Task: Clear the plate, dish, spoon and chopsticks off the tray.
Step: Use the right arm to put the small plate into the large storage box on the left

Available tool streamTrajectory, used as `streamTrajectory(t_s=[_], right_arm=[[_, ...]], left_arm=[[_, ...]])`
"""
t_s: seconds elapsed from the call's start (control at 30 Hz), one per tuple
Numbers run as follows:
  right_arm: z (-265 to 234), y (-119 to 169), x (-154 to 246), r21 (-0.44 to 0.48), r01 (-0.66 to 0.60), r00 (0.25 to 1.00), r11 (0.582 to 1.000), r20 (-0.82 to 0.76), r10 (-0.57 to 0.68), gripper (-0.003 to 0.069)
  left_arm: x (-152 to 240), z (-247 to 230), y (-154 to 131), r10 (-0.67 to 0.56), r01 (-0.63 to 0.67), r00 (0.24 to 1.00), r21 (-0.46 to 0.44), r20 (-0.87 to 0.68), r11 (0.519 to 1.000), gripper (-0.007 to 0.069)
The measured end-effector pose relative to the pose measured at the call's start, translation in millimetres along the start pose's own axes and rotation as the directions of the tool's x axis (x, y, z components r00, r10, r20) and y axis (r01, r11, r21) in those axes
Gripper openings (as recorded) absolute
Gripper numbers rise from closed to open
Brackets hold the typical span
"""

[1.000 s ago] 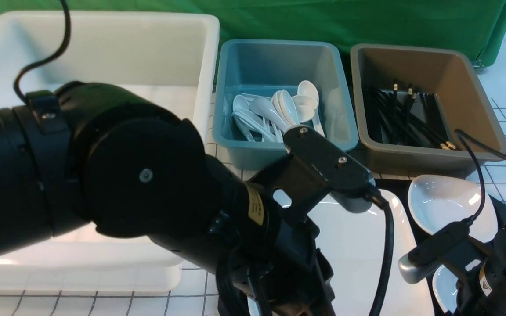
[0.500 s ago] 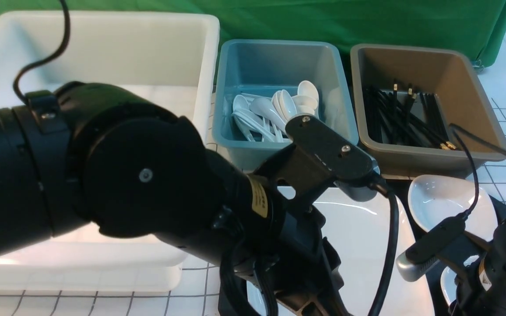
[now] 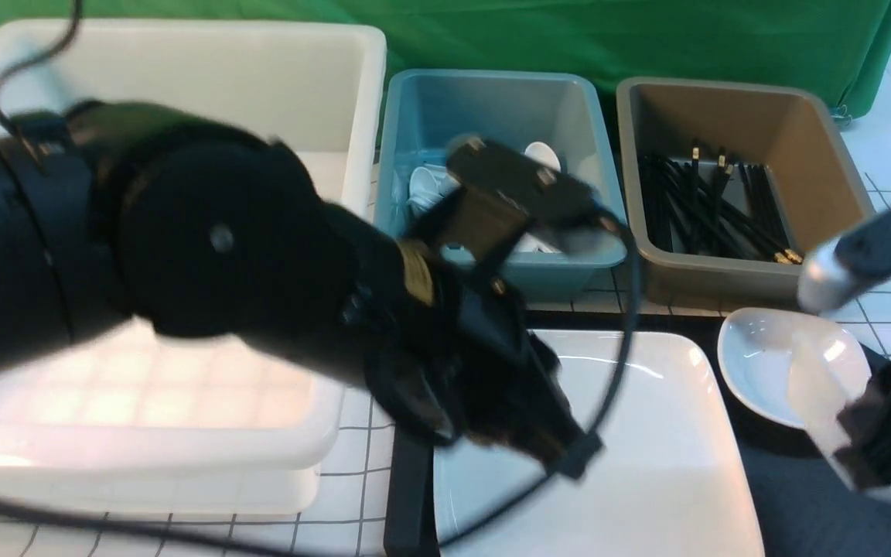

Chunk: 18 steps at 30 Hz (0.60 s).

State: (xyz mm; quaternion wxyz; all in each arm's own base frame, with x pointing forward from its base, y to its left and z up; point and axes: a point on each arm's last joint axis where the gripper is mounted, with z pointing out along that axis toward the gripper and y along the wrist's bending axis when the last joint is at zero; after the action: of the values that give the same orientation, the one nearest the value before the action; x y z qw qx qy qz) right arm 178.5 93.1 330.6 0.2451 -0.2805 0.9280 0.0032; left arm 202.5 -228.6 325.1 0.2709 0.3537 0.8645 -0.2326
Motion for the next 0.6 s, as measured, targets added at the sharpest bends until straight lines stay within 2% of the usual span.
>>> streamTrajectory(t_s=[0.13,0.23,0.37,0.47,0.6], right_arm=[[-20.2,0.2,-16.1,-0.032,0.005,0.996,0.999,0.091,-0.002,0.0043],[-39.7,5.1,-38.4,-0.113,0.035,0.977,0.993,0.213,-0.01,0.0043],[-51.3,19.7,-79.8,-0.248,0.147,0.942,0.958,0.329,-0.059,0.0043],[-51.0,40.7,-117.0,-0.299,0.242,0.911,0.923,0.397,-0.11,0.0043],[-42.1,87.1,-169.4,-0.312,0.397,0.845,0.863,0.492,-0.211,0.0043]], left_arm=[[-9.9,-19.0,20.9,-0.056,0.057,0.998,-0.038,0.018,0.998,-0.0003],[-14.0,-48.1,42.1,-0.096,0.104,0.992,-0.1,0.078,0.99,-0.0003],[-8.0,-101.6,66.5,-0.143,0.183,0.97,-0.199,0.199,0.963,-0.0003],[6.0,-140.8,83.8,-0.193,0.267,0.945,-0.285,0.264,0.921,-0.0003],[31.2,-183.0,105.3,-0.27,0.41,0.891,-0.392,0.366,0.823,-0.0003]])
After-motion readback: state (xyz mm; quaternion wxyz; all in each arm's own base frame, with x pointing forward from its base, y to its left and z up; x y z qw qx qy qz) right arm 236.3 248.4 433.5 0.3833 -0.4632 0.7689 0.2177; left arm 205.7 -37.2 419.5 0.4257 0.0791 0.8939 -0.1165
